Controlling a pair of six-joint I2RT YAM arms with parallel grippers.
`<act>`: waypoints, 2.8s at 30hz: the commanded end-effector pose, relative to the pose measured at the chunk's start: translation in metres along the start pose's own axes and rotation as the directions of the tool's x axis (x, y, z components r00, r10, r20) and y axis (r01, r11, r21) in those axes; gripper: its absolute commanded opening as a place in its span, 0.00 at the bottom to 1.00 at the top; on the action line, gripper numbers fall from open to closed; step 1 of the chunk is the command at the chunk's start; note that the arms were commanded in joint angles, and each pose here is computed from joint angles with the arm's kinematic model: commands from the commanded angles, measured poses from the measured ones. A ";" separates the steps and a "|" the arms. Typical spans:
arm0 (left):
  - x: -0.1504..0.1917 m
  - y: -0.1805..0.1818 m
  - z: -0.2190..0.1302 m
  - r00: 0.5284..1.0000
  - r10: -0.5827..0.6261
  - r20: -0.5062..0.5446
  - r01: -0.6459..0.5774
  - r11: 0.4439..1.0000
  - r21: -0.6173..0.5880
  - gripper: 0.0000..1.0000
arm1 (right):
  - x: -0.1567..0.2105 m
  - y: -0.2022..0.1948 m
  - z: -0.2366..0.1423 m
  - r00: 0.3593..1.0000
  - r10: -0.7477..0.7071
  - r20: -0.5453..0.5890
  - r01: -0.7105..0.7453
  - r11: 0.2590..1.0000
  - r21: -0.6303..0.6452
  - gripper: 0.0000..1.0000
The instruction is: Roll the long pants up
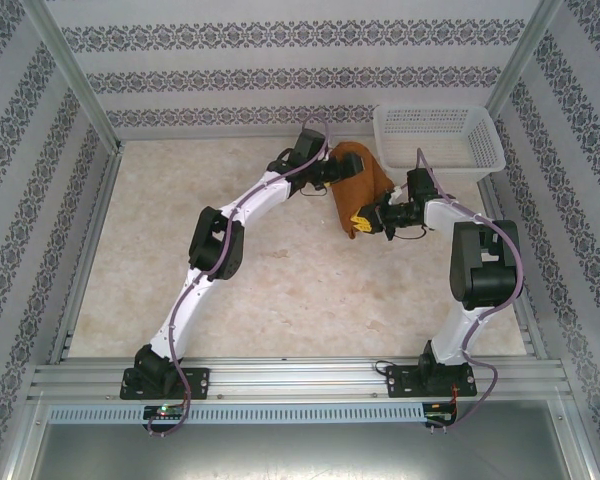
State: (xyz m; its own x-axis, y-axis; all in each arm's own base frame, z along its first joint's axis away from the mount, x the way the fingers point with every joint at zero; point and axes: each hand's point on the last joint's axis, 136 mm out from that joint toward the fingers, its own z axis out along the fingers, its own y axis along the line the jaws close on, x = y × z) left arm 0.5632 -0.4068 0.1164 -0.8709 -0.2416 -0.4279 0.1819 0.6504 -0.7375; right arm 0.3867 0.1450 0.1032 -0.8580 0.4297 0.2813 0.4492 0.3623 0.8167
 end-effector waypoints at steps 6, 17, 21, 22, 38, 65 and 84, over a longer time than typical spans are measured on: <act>0.057 0.033 -0.017 0.981 -0.001 -0.195 -0.044 0.973 -0.227 1.00 | -0.001 0.006 -0.006 1.000 -0.023 -0.004 0.023 1.000 -0.009 0.06; 0.031 0.029 0.018 0.997 -0.042 -0.071 0.031 0.987 -0.156 1.00 | 0.012 0.008 -0.007 0.999 -0.041 -0.021 0.040 0.999 -0.012 0.06; 0.033 0.035 0.036 0.995 -0.076 -0.065 0.067 0.990 -0.122 1.00 | 0.021 0.009 -0.007 0.997 -0.052 -0.048 0.051 0.999 -0.013 0.07; 0.035 0.038 0.039 0.994 -0.084 -0.065 0.076 0.989 -0.124 1.00 | 0.023 0.010 -0.007 0.997 -0.059 -0.054 0.058 0.998 -0.014 0.07; 0.046 0.089 -0.033 0.984 -0.075 -0.164 -0.008 0.890 -0.455 0.00 | 0.031 0.002 -0.066 0.891 -0.447 0.076 0.331 0.756 0.564 0.73; 0.101 0.090 -0.124 0.915 -0.206 -0.348 -0.050 0.796 -0.604 0.00 | 0.049 0.063 0.062 0.185 -0.851 -0.491 0.301 -0.427 0.853 0.83; 0.110 0.087 -0.105 0.893 -0.264 -0.364 0.016 0.828 -0.561 0.00 | 0.093 0.092 0.083 0.080 -0.829 -0.554 0.326 -0.503 0.800 0.85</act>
State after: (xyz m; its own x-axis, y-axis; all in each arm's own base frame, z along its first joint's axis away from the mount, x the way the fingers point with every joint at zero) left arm 0.4723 -0.2882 0.0744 -0.9778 -0.1632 -0.1315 -0.1082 0.9304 -0.3502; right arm 0.3526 0.2720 0.1626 -0.5897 -0.7425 -0.3177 -0.3297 0.5804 -0.7446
